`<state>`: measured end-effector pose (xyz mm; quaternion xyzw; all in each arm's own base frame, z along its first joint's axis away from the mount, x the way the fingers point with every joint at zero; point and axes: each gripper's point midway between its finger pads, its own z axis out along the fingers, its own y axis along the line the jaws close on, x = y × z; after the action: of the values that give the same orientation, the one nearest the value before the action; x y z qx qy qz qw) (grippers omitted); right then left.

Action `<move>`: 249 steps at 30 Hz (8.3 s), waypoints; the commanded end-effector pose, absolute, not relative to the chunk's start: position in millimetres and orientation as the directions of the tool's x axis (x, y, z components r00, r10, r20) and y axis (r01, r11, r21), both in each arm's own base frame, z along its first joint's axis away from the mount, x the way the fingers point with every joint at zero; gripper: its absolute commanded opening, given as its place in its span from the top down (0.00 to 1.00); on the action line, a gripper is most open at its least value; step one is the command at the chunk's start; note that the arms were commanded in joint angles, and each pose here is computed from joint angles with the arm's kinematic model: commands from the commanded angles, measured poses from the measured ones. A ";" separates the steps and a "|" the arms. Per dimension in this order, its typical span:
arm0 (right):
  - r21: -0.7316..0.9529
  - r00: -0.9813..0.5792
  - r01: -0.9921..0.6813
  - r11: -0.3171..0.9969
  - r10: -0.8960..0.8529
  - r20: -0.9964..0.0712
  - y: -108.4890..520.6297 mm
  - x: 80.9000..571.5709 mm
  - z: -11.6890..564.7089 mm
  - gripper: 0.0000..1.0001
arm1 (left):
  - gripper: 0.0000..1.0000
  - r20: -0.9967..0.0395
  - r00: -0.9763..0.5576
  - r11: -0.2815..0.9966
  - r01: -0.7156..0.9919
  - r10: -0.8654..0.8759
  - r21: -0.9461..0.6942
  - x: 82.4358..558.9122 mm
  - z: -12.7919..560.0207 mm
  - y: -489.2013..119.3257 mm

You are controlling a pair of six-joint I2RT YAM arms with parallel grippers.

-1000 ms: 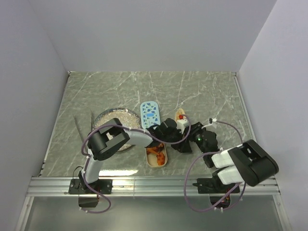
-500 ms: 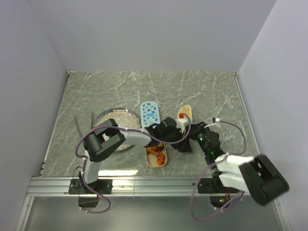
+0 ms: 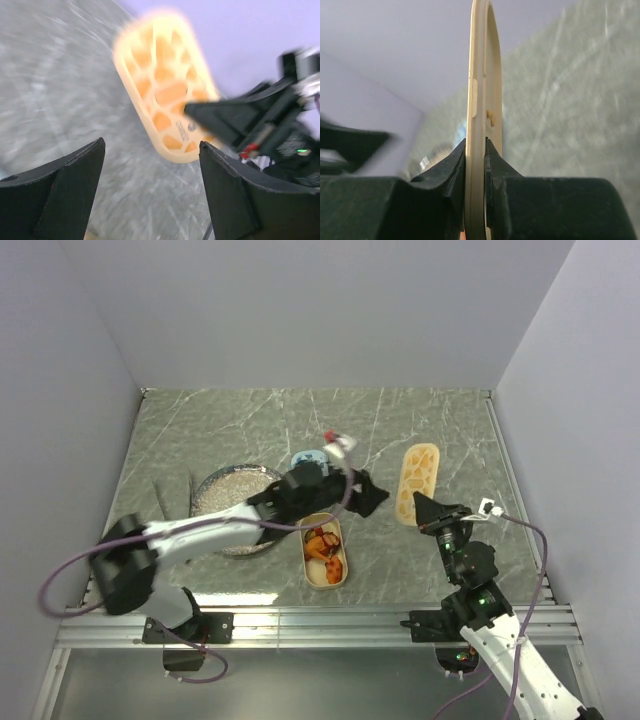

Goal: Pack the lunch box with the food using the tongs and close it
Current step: Pick up the lid of the lunch box with the right arm, then put the lid back on the lunch box

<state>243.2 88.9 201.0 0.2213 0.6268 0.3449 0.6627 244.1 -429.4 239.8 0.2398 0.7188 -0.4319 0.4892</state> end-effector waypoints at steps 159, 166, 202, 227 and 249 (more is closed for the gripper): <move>0.537 -0.529 -0.146 0.831 0.394 -0.752 231.6 127.5 76.1 0.44 | 0.14 -0.833 -0.426 0.833 0.263 -0.352 -0.487 215.1 119.0 -267.7; 0.395 -0.509 -0.180 0.901 0.258 -0.821 221.7 104.4 87.3 1.00 | 0.15 -0.830 -0.399 0.829 0.242 -0.389 -0.505 213.0 129.0 -251.2; 0.399 -0.619 -0.292 0.869 0.146 -0.771 270.6 84.5 55.5 1.00 | 0.14 -0.824 -0.391 0.824 0.229 -0.410 -0.519 209.3 133.6 -238.6; 0.289 -0.578 -0.274 0.917 0.083 -0.812 251.5 83.2 71.8 1.00 | 0.21 -0.807 -0.440 0.837 0.191 -0.395 -0.513 201.3 108.4 -232.2; 0.402 -0.480 -0.202 0.893 0.268 -0.835 229.3 166.1 104.0 1.00 | 1.00 -0.815 -0.484 0.914 0.070 -0.319 -0.399 150.6 75.1 -225.6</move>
<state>157.6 218.2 92.6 0.0213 0.8435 0.2085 0.4945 151.9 -228.3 71.3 -0.0495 0.8397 -0.2126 0.4973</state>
